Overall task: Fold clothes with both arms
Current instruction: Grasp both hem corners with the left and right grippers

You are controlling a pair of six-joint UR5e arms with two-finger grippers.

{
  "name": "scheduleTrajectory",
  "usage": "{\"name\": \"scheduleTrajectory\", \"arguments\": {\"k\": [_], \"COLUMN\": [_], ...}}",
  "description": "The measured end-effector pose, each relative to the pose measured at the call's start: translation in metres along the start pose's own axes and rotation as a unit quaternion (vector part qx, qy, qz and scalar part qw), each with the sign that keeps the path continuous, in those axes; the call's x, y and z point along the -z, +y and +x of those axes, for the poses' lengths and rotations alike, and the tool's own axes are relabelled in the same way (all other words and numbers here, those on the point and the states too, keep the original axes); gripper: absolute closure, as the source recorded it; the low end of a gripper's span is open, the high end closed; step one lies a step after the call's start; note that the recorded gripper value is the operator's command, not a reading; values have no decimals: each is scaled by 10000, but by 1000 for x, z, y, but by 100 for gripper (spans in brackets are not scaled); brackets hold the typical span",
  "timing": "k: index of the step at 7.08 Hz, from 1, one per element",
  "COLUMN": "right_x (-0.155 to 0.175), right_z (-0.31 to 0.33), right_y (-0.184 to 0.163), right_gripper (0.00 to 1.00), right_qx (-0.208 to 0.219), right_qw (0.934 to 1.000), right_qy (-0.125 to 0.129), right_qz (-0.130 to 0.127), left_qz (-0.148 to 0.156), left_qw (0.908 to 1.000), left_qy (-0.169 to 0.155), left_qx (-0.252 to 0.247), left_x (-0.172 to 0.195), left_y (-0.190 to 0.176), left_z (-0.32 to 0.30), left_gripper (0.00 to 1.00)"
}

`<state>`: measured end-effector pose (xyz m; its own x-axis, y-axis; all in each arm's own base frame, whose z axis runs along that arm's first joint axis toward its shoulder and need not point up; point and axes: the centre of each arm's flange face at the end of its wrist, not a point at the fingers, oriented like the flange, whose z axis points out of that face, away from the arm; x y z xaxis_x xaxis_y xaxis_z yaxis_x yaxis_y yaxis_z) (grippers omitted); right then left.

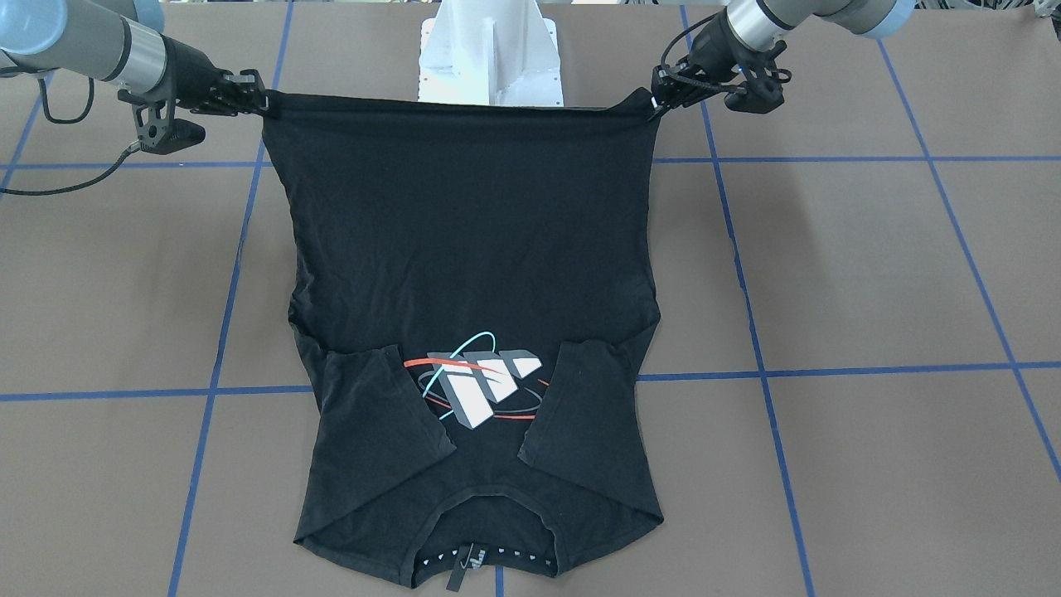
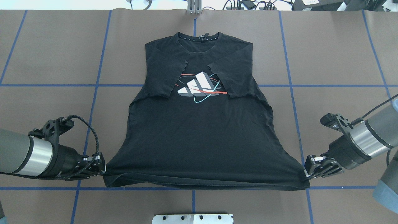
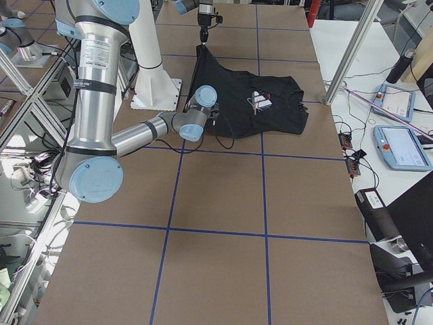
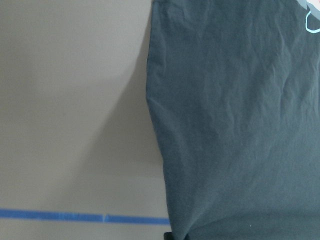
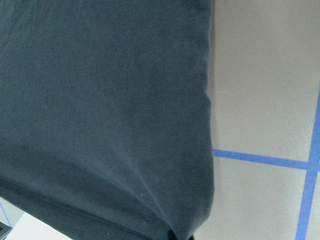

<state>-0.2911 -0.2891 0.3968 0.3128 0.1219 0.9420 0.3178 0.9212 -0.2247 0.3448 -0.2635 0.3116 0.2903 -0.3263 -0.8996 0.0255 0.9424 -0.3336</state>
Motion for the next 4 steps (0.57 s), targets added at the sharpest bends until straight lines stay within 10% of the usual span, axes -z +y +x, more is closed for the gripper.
{"name": "scheduleTrajectory", "arguments": {"k": [4], "right_x": [-7], "right_z": [-12], "right_y": [9], "right_gripper": [100], "right_qx": [-244], "right_qw": [9985], "right_qy": [-98], "right_qz": [-477], "left_qz": [-593], "left_qw": [9961], "left_qy": [101], "left_qx": [645], "left_x": [-15], "left_y": [41], "left_z": [29], "left_gripper": [100]}}
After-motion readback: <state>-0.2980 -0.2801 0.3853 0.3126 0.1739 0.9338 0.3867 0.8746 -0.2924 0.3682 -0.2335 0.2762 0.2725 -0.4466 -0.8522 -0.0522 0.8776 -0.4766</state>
